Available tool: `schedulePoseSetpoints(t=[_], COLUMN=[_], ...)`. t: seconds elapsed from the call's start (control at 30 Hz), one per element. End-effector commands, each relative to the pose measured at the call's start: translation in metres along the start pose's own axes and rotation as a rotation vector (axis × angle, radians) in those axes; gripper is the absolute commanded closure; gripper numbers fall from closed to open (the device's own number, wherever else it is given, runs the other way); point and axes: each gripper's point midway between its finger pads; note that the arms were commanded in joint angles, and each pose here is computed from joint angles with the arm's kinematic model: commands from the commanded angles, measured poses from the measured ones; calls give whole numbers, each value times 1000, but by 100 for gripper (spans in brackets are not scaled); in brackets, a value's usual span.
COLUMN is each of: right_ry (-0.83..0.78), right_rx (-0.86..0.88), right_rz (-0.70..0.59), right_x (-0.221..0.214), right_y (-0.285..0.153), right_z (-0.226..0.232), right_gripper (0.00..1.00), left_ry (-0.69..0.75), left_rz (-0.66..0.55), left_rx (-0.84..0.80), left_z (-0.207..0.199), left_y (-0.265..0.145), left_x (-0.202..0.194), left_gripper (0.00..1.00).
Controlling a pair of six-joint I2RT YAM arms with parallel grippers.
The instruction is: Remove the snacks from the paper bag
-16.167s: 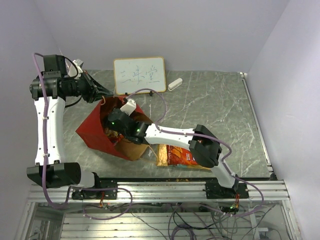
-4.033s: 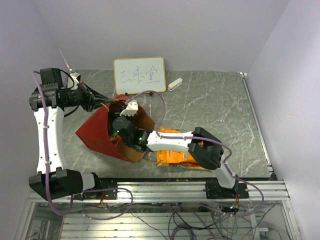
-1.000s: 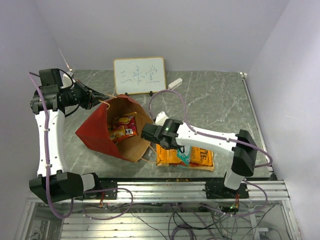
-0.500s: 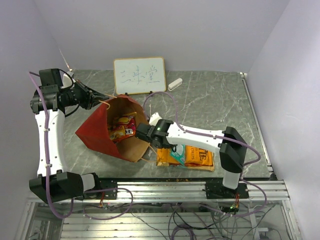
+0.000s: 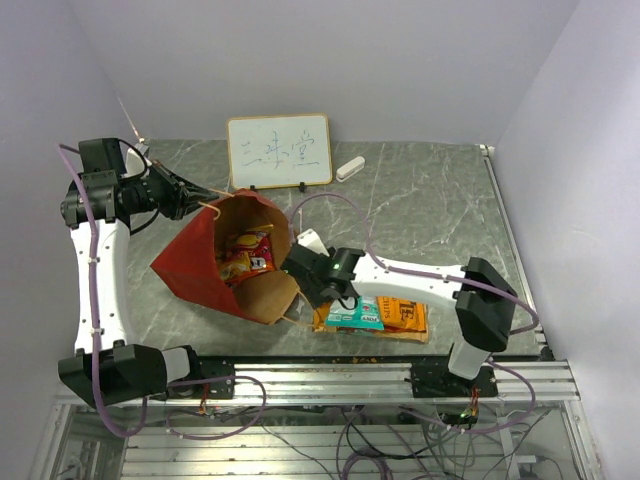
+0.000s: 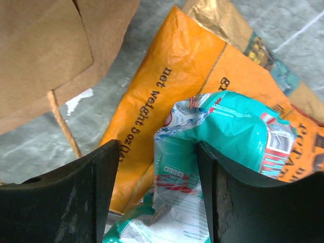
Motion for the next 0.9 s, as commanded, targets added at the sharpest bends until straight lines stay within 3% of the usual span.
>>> schedulePoseSetpoints(t=[0.0,0.33,0.43,0.53,0.7,0.8,0.87], right_ry=[148,128,96,41,-419,-780,-931], right_rx=[220,293,371,545,796,811,753], right_rz=[-23,-206,-277,-354,-649,-833,-857], right_x=[13,50,66,86,88,88,89], right_y=[-5,-75,-83,-102,-128,-130,-114], right_z=[34,4,16,57,125,137,141], right_gripper=[37,27,27,28,34,38,39], left_ry=[15,86,112,107,82,83,84], left_rz=[-25,-48,-40,-3,2,4,14], left_rx=[-36,-55,-48,-52,-74,-78,-74], left_z=[-8,-15,-16,-12,-13,-14,-12], left_y=[-8,-15,-17,-16,-17,-18,-18], left_x=[-1,-1,-2,-10,-17,-19,-21], left_gripper=[93,93,93,93,93,93,93])
Point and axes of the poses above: each gripper's point midway between its finger pads, its own y axis out along the fingers, its own z axis along the line the jaws close on, x = y × z, and after that the axes turned 13 degrees about y, right-handed
